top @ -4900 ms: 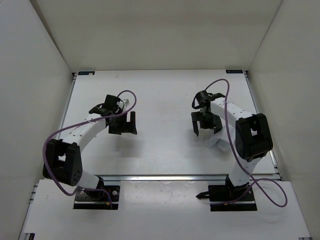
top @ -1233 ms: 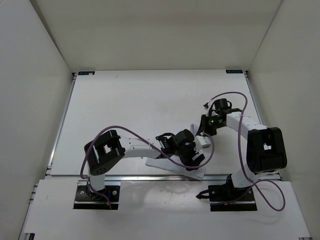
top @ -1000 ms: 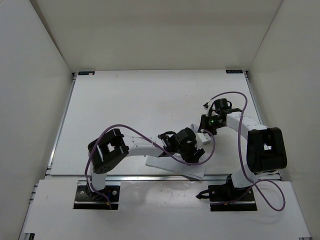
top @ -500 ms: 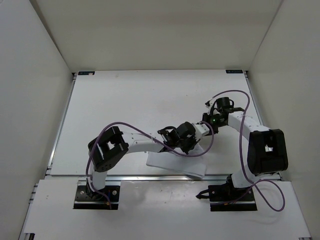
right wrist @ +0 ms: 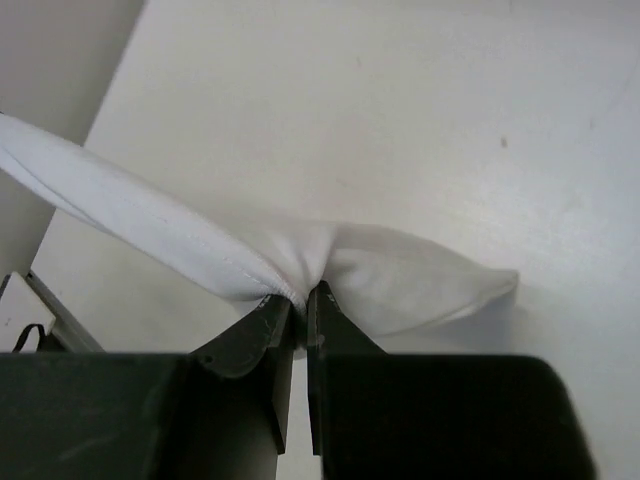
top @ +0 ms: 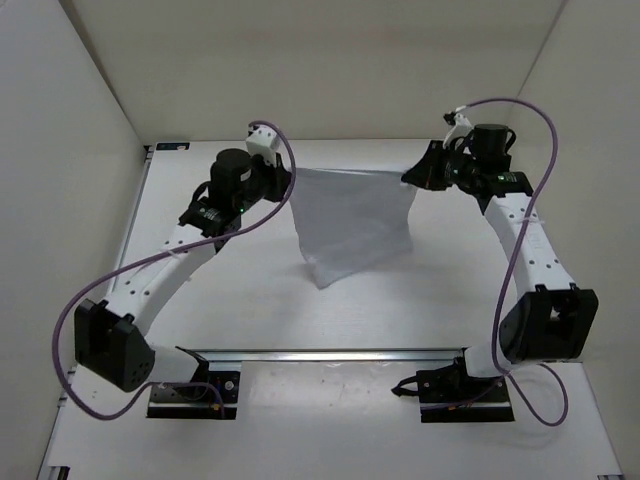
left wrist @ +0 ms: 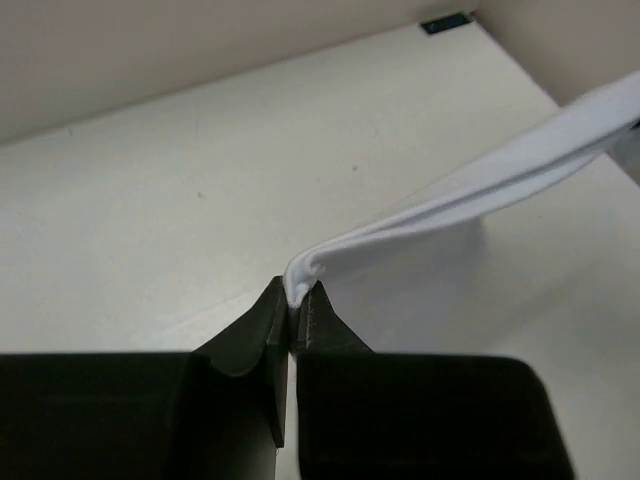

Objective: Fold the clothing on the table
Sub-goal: Flatten the skirt out

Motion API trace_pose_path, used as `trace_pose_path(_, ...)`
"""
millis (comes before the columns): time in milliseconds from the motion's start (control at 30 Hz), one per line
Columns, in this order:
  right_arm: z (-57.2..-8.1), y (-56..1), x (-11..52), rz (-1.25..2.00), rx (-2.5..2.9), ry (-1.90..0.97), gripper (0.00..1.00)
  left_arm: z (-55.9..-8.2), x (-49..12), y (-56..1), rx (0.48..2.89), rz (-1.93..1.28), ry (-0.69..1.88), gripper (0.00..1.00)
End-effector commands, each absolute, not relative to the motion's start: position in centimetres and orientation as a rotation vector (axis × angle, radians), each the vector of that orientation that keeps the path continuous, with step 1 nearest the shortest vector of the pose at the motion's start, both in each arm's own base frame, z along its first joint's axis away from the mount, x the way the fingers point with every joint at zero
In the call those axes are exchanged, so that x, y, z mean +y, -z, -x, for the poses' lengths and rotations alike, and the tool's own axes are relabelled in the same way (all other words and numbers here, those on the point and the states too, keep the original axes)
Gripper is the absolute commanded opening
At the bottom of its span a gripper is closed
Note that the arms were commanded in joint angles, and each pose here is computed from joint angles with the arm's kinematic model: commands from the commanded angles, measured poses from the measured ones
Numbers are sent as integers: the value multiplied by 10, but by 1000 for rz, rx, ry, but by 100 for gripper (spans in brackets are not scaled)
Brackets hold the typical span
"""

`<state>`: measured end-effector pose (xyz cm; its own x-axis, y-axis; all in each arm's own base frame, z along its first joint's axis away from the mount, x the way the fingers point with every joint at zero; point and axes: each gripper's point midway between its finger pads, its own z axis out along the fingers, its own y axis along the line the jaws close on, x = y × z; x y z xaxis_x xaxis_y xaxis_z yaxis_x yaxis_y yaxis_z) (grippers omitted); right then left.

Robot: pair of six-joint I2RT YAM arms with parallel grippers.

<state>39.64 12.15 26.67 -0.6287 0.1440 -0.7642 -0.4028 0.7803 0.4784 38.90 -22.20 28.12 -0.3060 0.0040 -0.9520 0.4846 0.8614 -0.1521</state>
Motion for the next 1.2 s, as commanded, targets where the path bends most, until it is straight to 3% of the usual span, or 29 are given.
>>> trace_pose_path(0, -387, -357, 123, 292, 1828, -705, 0, -365, -209, -335, 1733, -450, 400, 0)
trace_pose_path(333, -264, -405, 145, 351, 1668, -722, 0, -258, -187, -396, 1601, -484, 502, 0)
trace_pose_path(467, -241, -417, 150, 321, 1669, -839, 0, -239, -155, -433, 1548, -374, 513, 0)
trace_pose_path(533, -260, -397, 145, 270, 1748, -848, 0, -246, -157, -434, 1529, -357, 512, 0)
trace_pose_path(700, -307, -289, 151, 238, 2022, -839, 0, -294, -173, -332, 1714, -307, 551, 0)
trace_pose_path(900, -324, -183, 158, 157, 2157, -896, 0, -312, -175, -200, 1847, -240, 537, 0)
trace_pose_path(1033, -338, -141, 156, 121, 2227, -899, 2, -331, -176, -156, 1941, -233, 486, 0)
trace_pose_path(1100, -358, -134, 152, 129, 2245, -883, 9, -345, -185, -153, 1950, -248, 472, 0)
trace_pose_path(1167, -374, -133, 151, 114, 2252, -884, 9, -359, -193, -150, 1970, -246, 473, 0)
